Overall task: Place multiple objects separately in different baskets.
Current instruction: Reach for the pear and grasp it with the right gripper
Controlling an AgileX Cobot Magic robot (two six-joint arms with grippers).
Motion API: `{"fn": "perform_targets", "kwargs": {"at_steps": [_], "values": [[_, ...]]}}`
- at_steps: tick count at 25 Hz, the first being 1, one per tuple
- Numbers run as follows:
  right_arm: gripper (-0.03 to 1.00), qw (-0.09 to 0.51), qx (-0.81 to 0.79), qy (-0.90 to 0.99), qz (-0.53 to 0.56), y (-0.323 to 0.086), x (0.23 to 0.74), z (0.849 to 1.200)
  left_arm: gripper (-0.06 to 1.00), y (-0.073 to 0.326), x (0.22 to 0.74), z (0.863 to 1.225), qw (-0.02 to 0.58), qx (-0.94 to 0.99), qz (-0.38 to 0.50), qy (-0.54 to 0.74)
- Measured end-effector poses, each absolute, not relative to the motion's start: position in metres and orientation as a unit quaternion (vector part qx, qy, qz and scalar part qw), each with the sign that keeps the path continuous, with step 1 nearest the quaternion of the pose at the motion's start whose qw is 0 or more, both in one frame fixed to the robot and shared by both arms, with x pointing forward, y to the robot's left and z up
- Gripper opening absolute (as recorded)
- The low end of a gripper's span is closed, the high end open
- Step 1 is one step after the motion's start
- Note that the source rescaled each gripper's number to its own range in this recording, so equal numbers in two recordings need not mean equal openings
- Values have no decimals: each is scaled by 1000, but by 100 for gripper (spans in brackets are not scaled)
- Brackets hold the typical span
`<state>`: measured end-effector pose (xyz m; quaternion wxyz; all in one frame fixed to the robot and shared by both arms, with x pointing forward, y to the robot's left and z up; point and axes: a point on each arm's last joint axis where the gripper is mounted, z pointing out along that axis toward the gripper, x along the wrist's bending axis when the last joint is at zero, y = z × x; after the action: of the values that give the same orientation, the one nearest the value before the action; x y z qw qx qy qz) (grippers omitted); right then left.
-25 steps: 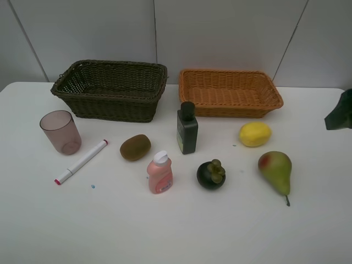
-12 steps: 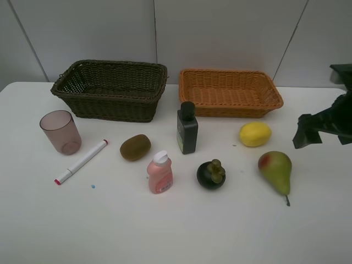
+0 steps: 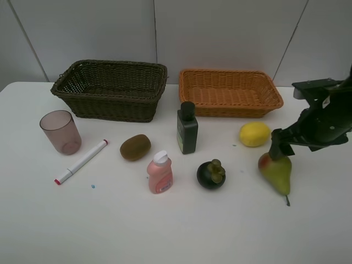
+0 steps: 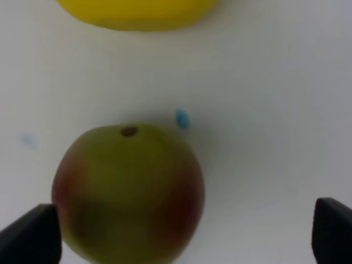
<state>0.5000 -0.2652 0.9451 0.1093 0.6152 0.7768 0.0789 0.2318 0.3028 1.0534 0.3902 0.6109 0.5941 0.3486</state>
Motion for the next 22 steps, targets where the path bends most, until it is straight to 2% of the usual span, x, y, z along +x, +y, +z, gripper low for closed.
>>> {"fn": "perform_targets", "kwargs": {"at_steps": [16,22], "values": [[100,61,613,787,48,-252,506,906,74,303,232,1053,390,611,349,594],[93,52,613,787,39,-251,508,893,74,303,232,1053,390,611,349,594]]}}
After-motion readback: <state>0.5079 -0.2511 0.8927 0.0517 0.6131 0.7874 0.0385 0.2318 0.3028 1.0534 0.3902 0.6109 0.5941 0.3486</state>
